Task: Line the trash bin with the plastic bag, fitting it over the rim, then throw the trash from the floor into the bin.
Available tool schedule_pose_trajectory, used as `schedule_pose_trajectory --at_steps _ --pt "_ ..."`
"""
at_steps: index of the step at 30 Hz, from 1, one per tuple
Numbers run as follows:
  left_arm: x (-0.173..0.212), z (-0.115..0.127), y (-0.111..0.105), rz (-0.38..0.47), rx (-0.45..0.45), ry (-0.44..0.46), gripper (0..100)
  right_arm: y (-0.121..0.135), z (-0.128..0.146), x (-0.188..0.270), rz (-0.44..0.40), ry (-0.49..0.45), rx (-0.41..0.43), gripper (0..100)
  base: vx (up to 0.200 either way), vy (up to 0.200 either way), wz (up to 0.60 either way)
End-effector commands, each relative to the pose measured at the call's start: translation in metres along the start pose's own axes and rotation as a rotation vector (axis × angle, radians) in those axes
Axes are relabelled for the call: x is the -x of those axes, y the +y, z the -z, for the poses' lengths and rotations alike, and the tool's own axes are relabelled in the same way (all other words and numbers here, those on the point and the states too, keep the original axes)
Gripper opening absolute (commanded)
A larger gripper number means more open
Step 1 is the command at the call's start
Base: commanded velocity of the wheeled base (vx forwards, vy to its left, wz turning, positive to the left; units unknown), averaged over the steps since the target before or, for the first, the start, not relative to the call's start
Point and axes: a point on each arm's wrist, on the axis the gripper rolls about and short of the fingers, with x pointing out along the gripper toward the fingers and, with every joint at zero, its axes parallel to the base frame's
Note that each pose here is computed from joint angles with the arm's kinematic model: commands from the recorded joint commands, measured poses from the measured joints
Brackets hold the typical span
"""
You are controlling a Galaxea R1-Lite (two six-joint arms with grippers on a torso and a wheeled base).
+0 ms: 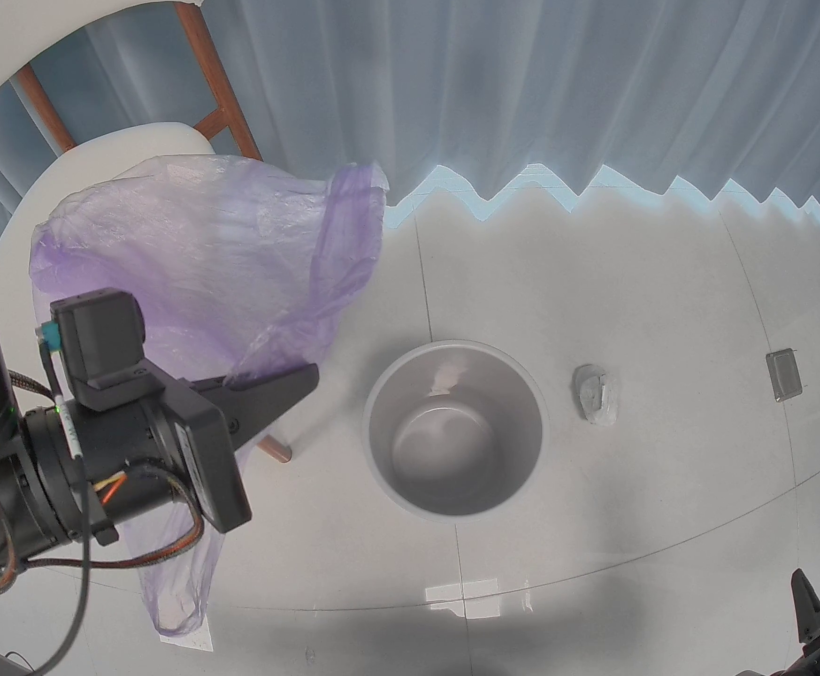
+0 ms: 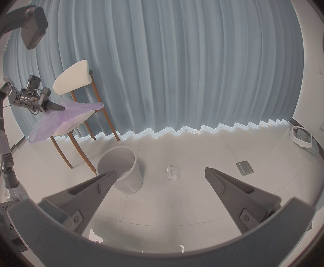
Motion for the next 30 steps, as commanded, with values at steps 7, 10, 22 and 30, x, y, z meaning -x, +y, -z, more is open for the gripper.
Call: schedule_pose_trajectory --at_steps 7,10,22,30 --pt "0.019 -0.024 -0.039 0.342 0.151 -0.171 0 0.000 0.005 0.000 -0.001 0.002 0.000 100 0.000 0.000 0.00" --pt "0.026 -0.037 -0.056 0.503 0.197 -0.257 0 0.000 0.005 0.000 -0.001 0.002 0.000 100 0.000 0.000 0.00" --pt "0.027 -0.030 -0.055 0.685 0.145 -0.242 0 0.000 0.005 0.000 -0.001 0.002 -0.002 100 0.000 0.000 0.00" --pt "0.025 -0.022 -0.059 0.758 0.265 -0.146 0 0.000 0.005 0.000 -0.001 0.002 0.000 100 0.000 0.000 0.00"
